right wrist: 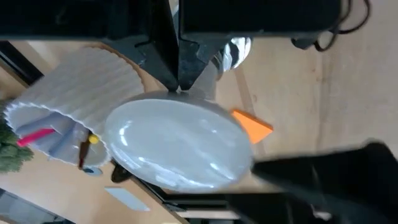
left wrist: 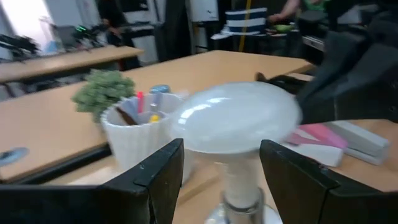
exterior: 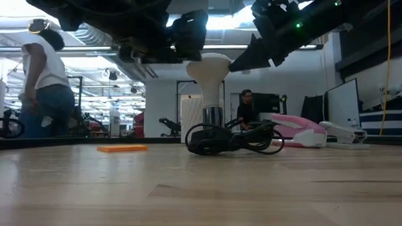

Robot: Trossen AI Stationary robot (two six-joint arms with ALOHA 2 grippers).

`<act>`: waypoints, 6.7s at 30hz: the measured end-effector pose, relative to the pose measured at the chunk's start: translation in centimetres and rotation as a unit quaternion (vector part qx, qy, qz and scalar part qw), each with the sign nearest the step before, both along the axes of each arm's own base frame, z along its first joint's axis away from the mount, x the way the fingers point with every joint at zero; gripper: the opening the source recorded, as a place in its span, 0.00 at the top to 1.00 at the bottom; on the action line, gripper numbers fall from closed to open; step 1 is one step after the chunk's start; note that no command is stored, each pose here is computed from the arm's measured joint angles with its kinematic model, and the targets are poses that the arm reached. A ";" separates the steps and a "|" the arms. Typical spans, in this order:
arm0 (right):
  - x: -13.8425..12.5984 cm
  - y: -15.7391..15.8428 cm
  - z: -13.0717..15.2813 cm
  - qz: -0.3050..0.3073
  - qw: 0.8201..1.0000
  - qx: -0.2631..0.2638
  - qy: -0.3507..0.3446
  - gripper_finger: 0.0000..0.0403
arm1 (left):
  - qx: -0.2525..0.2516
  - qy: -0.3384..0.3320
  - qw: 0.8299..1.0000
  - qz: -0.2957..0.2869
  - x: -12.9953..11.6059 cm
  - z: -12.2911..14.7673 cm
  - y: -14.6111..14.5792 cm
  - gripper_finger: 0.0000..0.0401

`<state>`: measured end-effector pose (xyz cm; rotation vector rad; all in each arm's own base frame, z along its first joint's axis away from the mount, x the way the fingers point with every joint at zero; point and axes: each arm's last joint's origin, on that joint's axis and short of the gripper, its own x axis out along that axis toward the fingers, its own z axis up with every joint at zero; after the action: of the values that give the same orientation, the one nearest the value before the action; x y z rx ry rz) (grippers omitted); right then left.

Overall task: Screw lightbulb
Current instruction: Remove the lightbulb from the lamp

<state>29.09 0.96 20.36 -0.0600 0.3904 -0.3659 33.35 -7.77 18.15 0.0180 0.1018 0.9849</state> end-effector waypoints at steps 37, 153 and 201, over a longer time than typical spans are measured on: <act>-2.5 1.9 3.0 0.063 0.997 0.039 -0.015 0.99 | -0.014 -0.003 0.999 -0.039 0.0 -0.1 -0.7 0.49; -2.6 -2.6 3.1 -0.029 1.000 -0.002 -0.003 0.99 | -0.003 -0.042 0.998 -0.057 0.3 3.5 2.1 0.49; -0.9 -2.1 1.4 -0.019 1.000 -0.006 -0.002 0.99 | -0.006 0.010 1.000 0.000 0.1 2.1 3.9 0.49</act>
<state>28.15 -1.13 21.80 -0.0632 0.3852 -0.4052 33.47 -3.85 20.29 0.0179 0.1258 0.9840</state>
